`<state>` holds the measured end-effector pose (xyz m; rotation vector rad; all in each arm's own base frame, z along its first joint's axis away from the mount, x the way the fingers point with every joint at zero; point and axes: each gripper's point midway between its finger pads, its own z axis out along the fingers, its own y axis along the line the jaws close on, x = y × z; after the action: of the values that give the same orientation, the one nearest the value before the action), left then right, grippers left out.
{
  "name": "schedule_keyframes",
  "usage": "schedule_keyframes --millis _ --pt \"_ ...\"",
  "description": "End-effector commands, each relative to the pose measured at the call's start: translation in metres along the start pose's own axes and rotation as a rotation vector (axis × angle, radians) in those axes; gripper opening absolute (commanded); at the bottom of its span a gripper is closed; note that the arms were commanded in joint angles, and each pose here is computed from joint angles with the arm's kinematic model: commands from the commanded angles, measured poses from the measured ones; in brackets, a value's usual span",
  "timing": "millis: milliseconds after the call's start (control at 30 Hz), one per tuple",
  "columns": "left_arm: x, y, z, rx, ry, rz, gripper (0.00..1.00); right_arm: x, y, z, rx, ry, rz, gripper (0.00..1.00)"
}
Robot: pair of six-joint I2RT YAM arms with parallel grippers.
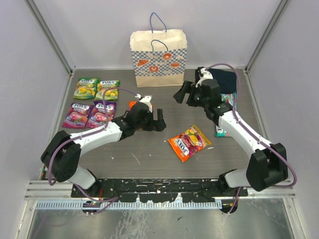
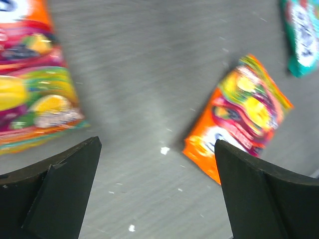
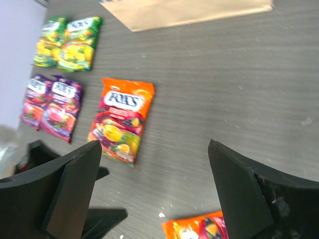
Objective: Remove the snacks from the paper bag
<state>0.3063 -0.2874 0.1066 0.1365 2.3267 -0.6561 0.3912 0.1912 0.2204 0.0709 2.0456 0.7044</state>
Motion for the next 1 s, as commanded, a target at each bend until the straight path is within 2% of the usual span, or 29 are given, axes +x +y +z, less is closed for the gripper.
schedule_keyframes --millis 0,100,167,367,633,800,867,967 --pt "0.024 -0.040 -0.010 0.116 -0.002 0.059 0.97 0.036 -0.060 -0.012 0.248 0.081 -0.001 0.92" --pt "0.061 -0.051 -0.006 0.166 0.069 0.056 0.81 0.064 -0.081 -0.027 0.316 0.124 -0.009 0.84" --pt "0.076 -0.056 0.000 0.187 0.092 0.035 0.77 0.079 -0.095 -0.035 0.351 0.138 -0.018 0.84" --pt "0.102 -0.067 0.020 0.224 0.133 0.026 0.72 0.113 -0.114 -0.039 0.342 0.189 0.001 0.81" --pt "0.110 -0.074 0.041 0.250 0.123 -0.030 0.68 0.133 -0.124 -0.033 0.328 0.207 0.020 0.77" --pt "0.118 -0.075 0.051 0.249 0.150 -0.057 0.60 0.138 -0.131 -0.033 0.338 0.212 0.029 0.73" --pt "0.116 -0.072 0.053 0.233 0.138 -0.064 0.51 0.141 -0.133 -0.036 0.344 0.213 0.029 0.71" --pt "0.112 -0.067 0.055 0.196 0.117 -0.063 0.29 0.143 -0.135 -0.041 0.351 0.203 0.030 0.71"
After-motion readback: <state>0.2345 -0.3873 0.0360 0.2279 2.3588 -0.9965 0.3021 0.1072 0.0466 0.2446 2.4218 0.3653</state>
